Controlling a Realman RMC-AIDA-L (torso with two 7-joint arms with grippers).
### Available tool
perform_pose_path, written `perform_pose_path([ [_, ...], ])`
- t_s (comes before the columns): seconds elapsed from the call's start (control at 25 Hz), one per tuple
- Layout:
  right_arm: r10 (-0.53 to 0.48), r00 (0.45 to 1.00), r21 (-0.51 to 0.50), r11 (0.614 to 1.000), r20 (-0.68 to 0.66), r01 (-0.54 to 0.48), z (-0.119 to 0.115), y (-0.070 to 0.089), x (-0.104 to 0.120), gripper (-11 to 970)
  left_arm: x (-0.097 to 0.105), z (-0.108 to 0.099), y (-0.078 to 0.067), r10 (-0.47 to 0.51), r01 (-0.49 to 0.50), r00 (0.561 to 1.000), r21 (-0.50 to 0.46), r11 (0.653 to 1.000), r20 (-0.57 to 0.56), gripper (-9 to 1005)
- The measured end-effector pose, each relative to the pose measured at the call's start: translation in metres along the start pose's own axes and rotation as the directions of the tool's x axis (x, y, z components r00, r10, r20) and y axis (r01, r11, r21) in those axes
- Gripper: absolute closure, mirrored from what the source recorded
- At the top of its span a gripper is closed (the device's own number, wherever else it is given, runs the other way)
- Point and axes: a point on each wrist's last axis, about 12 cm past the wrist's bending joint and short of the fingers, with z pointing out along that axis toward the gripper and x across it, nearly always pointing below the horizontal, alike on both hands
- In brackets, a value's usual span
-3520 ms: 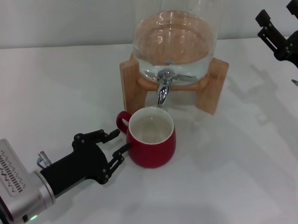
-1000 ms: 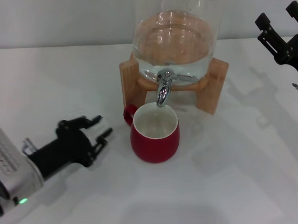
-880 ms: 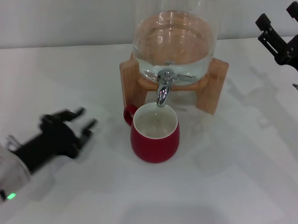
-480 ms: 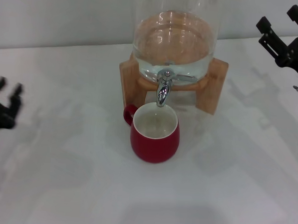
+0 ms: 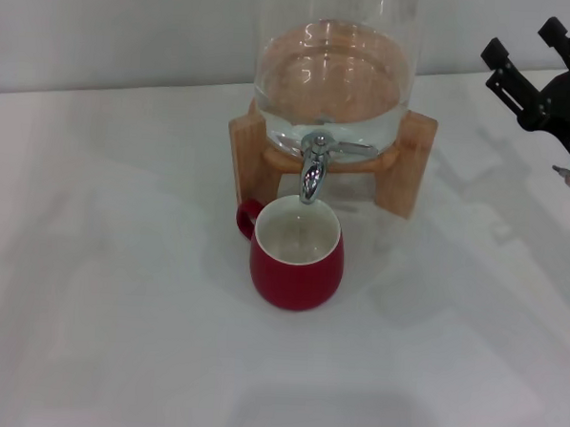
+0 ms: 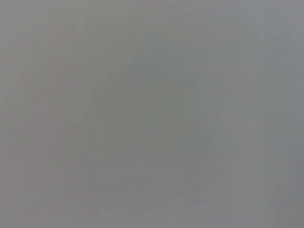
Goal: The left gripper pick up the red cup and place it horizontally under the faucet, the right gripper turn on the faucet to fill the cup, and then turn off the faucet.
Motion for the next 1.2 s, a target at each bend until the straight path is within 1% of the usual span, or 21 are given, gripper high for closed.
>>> perform_pose_path([
  [0.16,0.015,1.000,-0.016,1.000,-0.023,-0.015,0.000,0.001,0.002,105,-0.003,-0.015,0.014,-0.016,0.022,0.999,-0.130,0.991,0.048,624],
  [0.28,0.016,0.999,-0.019,1.000,-0.029,-0.017,-0.001,0.001,0.003,105,-0.002,-0.023,0.022,-0.018,0.026,0.999,-0.192,0.981,0.045,612],
  [0.52,0.026,0.999,-0.014,1.000,-0.025,-0.026,-0.005,-0.001,0.002,105,0.000,-0.032,0.028,-0.016,0.022,1.000,-0.237,0.971,0.026,588],
  [0.64,0.026,0.999,-0.011,1.000,-0.027,-0.027,-0.007,-0.001,0.002,105,0.001,-0.034,0.029,-0.018,0.021,1.000,-0.247,0.969,0.015,576],
  [0.76,0.030,0.999,-0.010,0.999,-0.032,-0.031,-0.011,-0.001,0.003,105,0.002,-0.037,0.030,-0.018,0.018,1.000,-0.252,0.968,0.004,358],
  [0.96,0.053,0.997,-0.038,0.998,-0.056,-0.055,-0.017,0.003,0.005,105,0.002,-0.042,0.032,-0.015,0.014,1.000,-0.259,0.966,-0.003,264],
  [1.2,0.082,0.993,-0.099,0.991,-0.086,-0.091,-0.027,0.012,0.009,106,0.002,-0.043,0.032,-0.015,0.014,1.000,-0.261,0.965,-0.003,158],
])
